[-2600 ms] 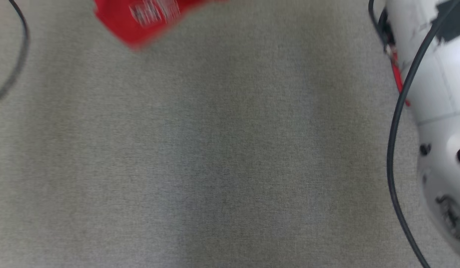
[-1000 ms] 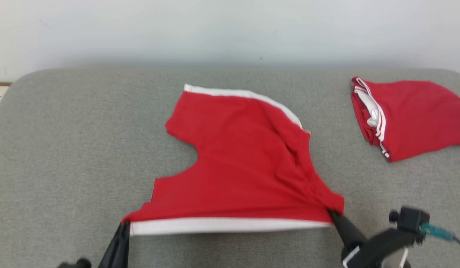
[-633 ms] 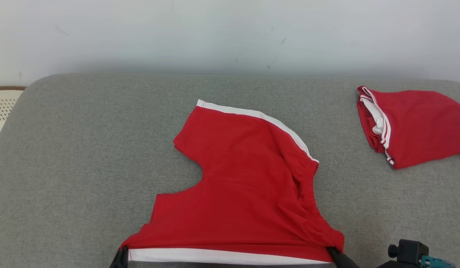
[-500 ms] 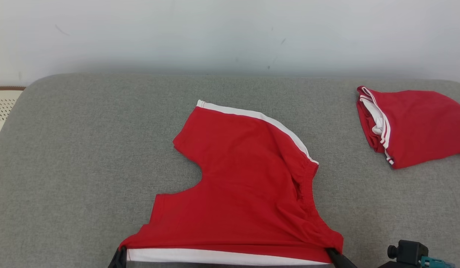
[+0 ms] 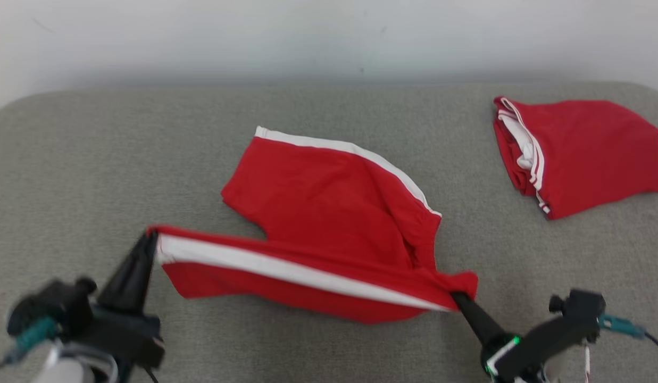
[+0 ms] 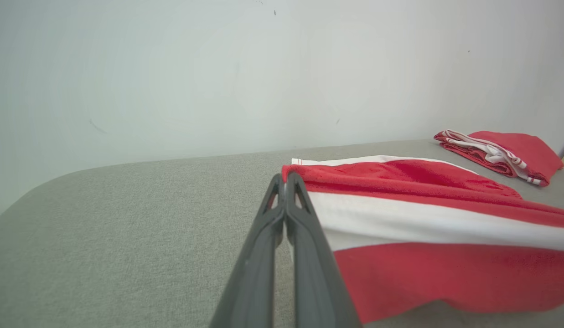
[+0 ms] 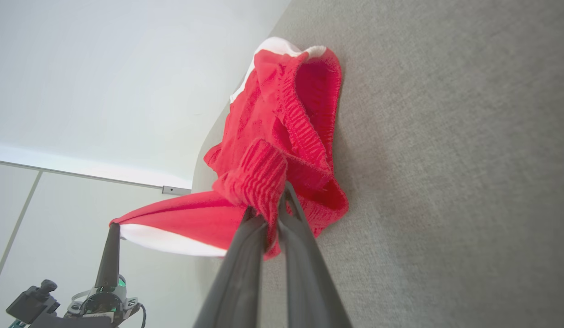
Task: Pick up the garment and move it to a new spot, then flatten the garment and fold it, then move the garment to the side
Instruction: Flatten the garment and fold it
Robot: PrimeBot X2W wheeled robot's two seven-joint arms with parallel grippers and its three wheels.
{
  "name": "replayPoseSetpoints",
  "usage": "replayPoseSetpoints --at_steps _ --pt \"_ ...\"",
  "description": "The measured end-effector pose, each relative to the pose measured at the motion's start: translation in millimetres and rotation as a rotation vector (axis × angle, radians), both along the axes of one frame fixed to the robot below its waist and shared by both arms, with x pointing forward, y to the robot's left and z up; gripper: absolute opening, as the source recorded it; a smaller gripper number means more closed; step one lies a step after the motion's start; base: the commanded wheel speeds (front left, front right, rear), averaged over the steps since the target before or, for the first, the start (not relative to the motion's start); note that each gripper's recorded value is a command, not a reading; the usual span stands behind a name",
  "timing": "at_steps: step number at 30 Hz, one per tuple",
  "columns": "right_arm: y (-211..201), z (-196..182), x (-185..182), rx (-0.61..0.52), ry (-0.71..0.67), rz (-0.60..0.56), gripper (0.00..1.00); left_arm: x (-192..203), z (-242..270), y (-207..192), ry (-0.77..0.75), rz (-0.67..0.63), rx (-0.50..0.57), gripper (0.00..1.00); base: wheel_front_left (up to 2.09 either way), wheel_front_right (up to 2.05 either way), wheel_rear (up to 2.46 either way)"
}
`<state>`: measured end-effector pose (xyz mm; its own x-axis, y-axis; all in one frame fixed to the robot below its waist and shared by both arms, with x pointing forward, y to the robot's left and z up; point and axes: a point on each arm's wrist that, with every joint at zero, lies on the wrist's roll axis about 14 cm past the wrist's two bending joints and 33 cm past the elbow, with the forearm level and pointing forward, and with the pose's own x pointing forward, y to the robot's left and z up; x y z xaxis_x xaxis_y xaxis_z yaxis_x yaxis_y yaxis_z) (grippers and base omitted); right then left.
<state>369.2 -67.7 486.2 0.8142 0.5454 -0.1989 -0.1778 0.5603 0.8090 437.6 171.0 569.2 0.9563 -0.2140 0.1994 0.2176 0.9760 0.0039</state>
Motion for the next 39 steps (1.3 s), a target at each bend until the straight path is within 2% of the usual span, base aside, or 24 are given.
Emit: replayPoseSetpoints --at_steps 9,16,24,37,38,39 --pt "-5.7 3.2 49.7 0.039 -0.008 -0.029 0.0 76.5 20.4 -24.6 -0.001 -0.121 0.125 0.0 0.0 0.0 0.0" --pt "-16.0 -12.0 77.7 0.059 0.06 -0.055 0.0 120.1 1.1 -47.2 0.07 -0.182 0.173 0.0 0.0 0.0 0.0" --pt "-17.5 -3.7 116.3 0.09 0.071 -0.055 0.0 158.3 -14.7 -62.9 0.126 -0.219 0.207 0.0 0.0 0.0 0.0" --pt "-23.5 -0.4 155.3 -0.055 0.029 -0.065 0.0 190.6 -34.1 -83.0 0.172 -0.255 0.2 0.0 0.0 0.0 0.0" --pt "-23.2 -3.7 155.3 -0.07 0.033 -0.062 0.18 191.9 -37.5 -84.2 0.18 -0.256 0.193 0.0 0.0 0.0 0.0" --pt "-22.9 -5.7 155.9 -0.079 0.035 -0.06 0.62 193.1 -40.3 -86.0 0.186 -0.258 0.186 0.0 0.0 0.0 0.0"
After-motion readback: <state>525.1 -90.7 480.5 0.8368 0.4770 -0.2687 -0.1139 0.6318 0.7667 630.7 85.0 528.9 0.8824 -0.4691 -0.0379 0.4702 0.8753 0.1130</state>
